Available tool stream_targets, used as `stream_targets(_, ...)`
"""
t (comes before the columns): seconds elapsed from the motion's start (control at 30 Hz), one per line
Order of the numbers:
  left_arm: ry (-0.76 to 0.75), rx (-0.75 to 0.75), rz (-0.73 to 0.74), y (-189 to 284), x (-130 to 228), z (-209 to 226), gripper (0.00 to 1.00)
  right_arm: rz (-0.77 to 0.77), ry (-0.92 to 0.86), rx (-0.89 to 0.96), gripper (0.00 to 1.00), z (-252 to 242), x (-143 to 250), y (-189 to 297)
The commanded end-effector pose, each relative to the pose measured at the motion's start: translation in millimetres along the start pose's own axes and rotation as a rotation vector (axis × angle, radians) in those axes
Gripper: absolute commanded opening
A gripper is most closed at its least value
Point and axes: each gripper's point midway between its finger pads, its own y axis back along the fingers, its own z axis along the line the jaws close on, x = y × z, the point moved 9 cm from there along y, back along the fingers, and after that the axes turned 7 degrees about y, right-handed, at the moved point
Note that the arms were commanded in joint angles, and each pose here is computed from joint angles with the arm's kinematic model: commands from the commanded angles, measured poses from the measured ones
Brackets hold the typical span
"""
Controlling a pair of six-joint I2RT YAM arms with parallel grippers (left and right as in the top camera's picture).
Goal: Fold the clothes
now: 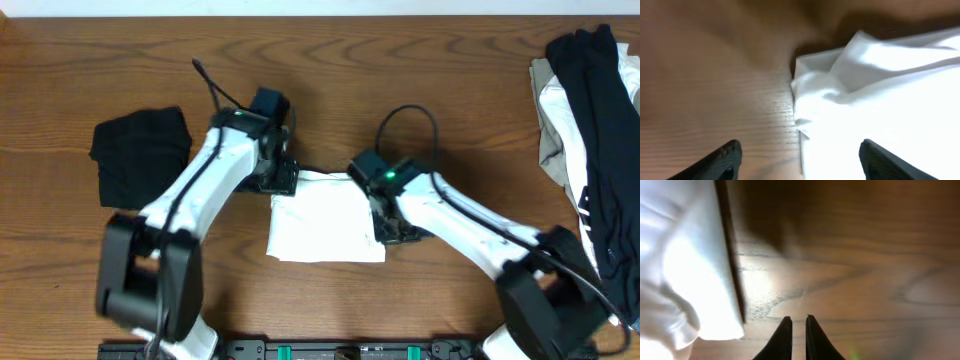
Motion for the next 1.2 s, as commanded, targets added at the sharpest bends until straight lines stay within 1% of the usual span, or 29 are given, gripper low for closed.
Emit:
stream_targets(0.0, 0.001, 0.004, -0.084, 20.7, -4.5, 1.1, 0.79, -0.144, 0.039, -0.089, 0.09, -3.1, -5.4, 41.6)
stream_targets(0.13, -0.002, 0.028, -0.158, 27.4, -12.6, -1.8, 0.79, -0.215, 0.172, -0.322, 0.10, 10.2, 1.8, 70.2)
stream_targets(0.23, -0.030, 0.057, -0.236, 26.6, -26.4, -7.2, 0.78, -0.201, 0.205, -0.439, 0.08, 20.5, 7.0, 77.4)
stream_targets(0.33, -0.128, 0.121, -0.302, 21.5, -41.7, -16.8, 0.78, -0.149, 0.229, -0.478, 0.08, 29.2, 12.0, 71.3)
stream_targets(0.4, -0.162, 0.156, -0.322, 15.8, -48.9, -21.6, 0.78, -0.116, 0.235, -0.482, 0.08, 34.9, 14.4, 64.9)
stream_targets(0.5, -0.171, 0.167, -0.330, 0.0, -58.7, -24.9, 0.78, -0.068, 0.241, -0.472, 0.07, 44.3, 16.5, 53.5)
stream_targets(0.67, -0.174, 0.204, -0.251, -33.3, -61.3, -29.2, 0.78, -0.014, 0.258, -0.448, 0.07, 60.3, 15.1, 32.9)
stream_targets(0.83, -0.161, 0.177, -0.128, -63.3, -52.2, -25.5, 0.78, 0.061, 0.243, -0.408, 0.06, 68.5, 11.3, 6.8)
stream_targets(1.03, -0.133, 0.141, 0.015, -74.9, -33.2, -18.7, 0.78, 0.109, 0.224, -0.319, 0.07, 72.8, 4.0, -27.0)
stream_targets(1.17, -0.103, 0.116, 0.106, -77.7, -17.7, -13.4, 0.78, 0.136, 0.198, -0.303, 0.07, 74.5, -1.5, -45.8)
